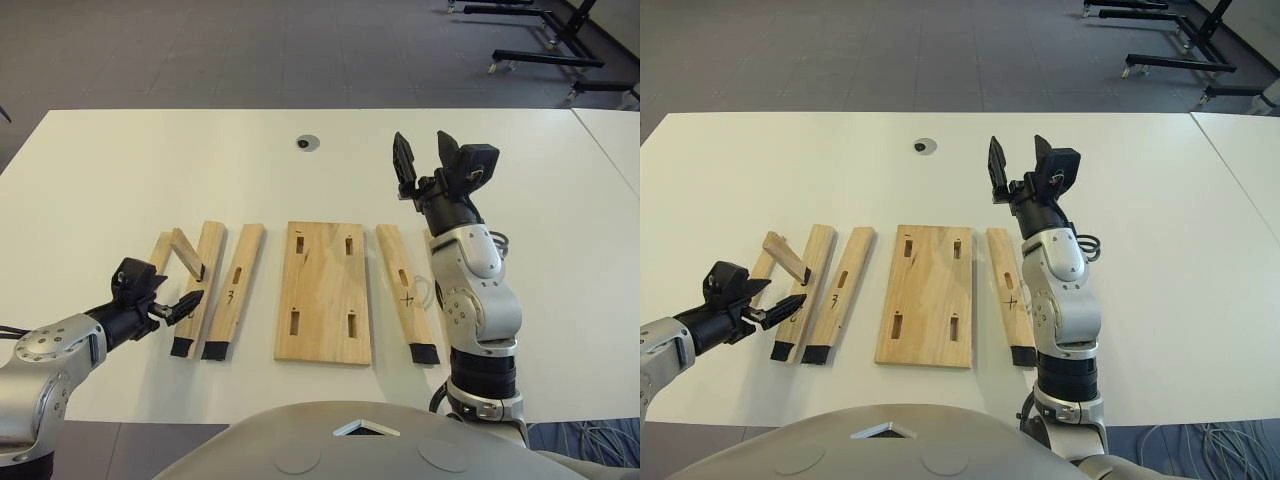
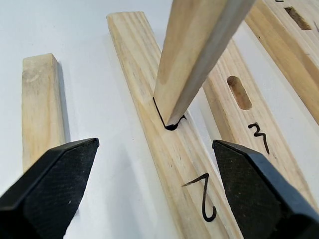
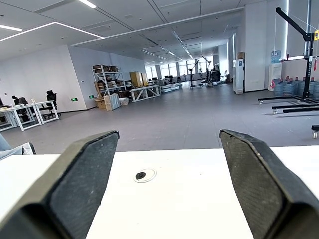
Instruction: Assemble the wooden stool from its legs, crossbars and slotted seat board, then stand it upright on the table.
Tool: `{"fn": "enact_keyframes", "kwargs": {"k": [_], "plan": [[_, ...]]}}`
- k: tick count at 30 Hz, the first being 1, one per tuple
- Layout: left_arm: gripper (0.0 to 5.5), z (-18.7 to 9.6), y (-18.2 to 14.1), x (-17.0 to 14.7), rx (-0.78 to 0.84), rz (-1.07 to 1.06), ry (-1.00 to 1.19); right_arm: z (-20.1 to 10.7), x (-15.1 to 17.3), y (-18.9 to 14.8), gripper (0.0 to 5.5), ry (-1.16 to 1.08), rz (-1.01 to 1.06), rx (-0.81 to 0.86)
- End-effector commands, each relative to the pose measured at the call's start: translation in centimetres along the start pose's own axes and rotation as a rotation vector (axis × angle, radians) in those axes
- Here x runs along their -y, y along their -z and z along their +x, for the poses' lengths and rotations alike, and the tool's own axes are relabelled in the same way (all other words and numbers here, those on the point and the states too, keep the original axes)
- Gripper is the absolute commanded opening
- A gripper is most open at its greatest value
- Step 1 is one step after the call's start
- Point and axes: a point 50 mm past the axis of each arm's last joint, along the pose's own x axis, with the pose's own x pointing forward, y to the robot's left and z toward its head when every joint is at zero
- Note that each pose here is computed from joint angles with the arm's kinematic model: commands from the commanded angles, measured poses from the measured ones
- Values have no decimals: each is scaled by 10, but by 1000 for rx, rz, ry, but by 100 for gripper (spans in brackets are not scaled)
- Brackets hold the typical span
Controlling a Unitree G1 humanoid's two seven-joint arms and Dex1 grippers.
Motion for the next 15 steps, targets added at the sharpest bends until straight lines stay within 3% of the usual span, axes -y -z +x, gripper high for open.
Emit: {"fn": "enact_keyframes", "kwargs": {"k": [1, 8, 15], "plan": [[421, 0, 1, 8, -27, -2, 7, 0, 1, 0, 372, 2, -5, -13], [421, 4, 7, 27, -52, -20, 49, -1, 0, 0, 372, 0, -13, -14], [421, 7, 6, 22, -55, -18, -11, 1, 1, -8, 372, 15, 51, 11]]}}
